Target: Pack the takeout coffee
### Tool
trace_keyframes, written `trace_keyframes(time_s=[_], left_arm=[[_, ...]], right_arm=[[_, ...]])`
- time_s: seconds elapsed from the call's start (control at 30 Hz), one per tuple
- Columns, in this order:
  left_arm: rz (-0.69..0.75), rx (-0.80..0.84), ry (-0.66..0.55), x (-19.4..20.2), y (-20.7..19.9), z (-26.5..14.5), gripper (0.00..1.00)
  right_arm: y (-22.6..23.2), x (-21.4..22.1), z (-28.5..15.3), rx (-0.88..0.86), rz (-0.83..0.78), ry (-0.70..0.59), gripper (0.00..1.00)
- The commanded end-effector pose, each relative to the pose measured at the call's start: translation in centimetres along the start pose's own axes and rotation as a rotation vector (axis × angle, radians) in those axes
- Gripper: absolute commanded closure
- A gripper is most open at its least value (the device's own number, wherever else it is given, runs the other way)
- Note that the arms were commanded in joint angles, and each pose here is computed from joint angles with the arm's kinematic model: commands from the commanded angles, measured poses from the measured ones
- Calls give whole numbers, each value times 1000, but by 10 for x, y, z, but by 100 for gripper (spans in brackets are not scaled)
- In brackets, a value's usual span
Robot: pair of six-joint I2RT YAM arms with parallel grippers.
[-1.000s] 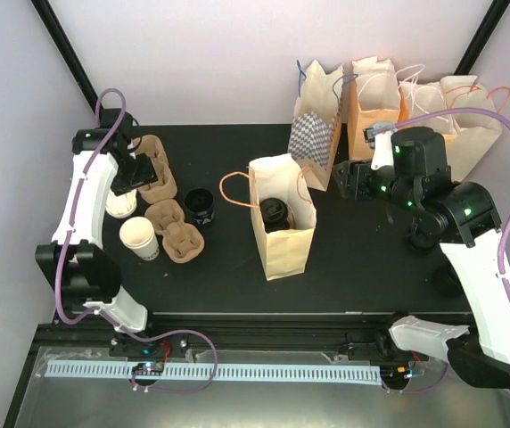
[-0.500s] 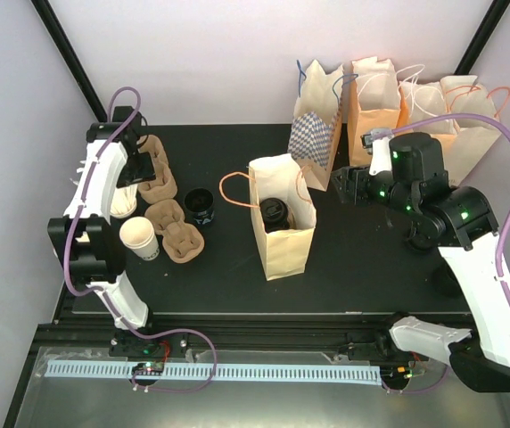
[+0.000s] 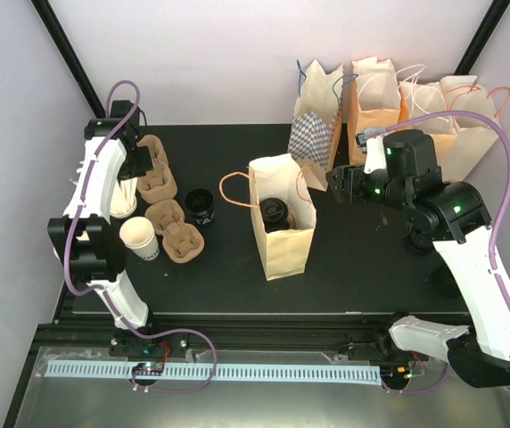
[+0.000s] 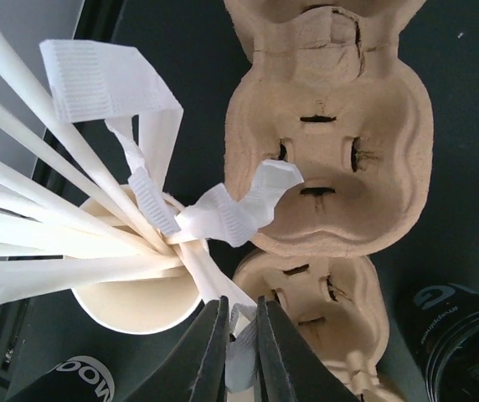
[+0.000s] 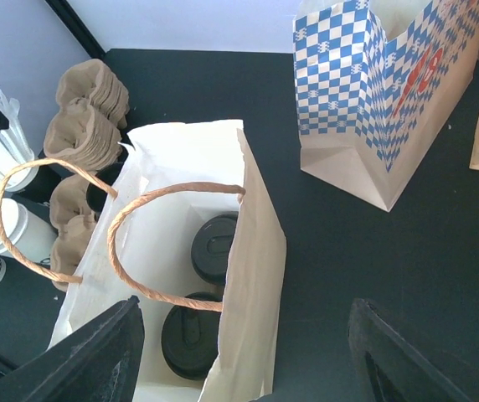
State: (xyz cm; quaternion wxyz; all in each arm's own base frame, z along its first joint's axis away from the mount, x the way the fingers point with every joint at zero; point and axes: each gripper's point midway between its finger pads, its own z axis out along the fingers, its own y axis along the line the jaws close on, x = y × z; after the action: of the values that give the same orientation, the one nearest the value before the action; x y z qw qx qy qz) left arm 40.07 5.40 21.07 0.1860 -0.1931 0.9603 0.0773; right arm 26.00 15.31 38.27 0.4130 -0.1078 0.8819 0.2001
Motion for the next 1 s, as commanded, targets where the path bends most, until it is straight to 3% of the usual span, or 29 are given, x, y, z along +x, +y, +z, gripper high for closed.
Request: trace_keyframes(time_s=[0.0,0.97], left_arm=[[-26,-42,-23,-3,13,-15,88],[-94,3,-76,15,32,-94,89]], right_arm=[[2,-4,-3,-13,-11,-21,31],[7,0,1,-50,-14,-10,30]])
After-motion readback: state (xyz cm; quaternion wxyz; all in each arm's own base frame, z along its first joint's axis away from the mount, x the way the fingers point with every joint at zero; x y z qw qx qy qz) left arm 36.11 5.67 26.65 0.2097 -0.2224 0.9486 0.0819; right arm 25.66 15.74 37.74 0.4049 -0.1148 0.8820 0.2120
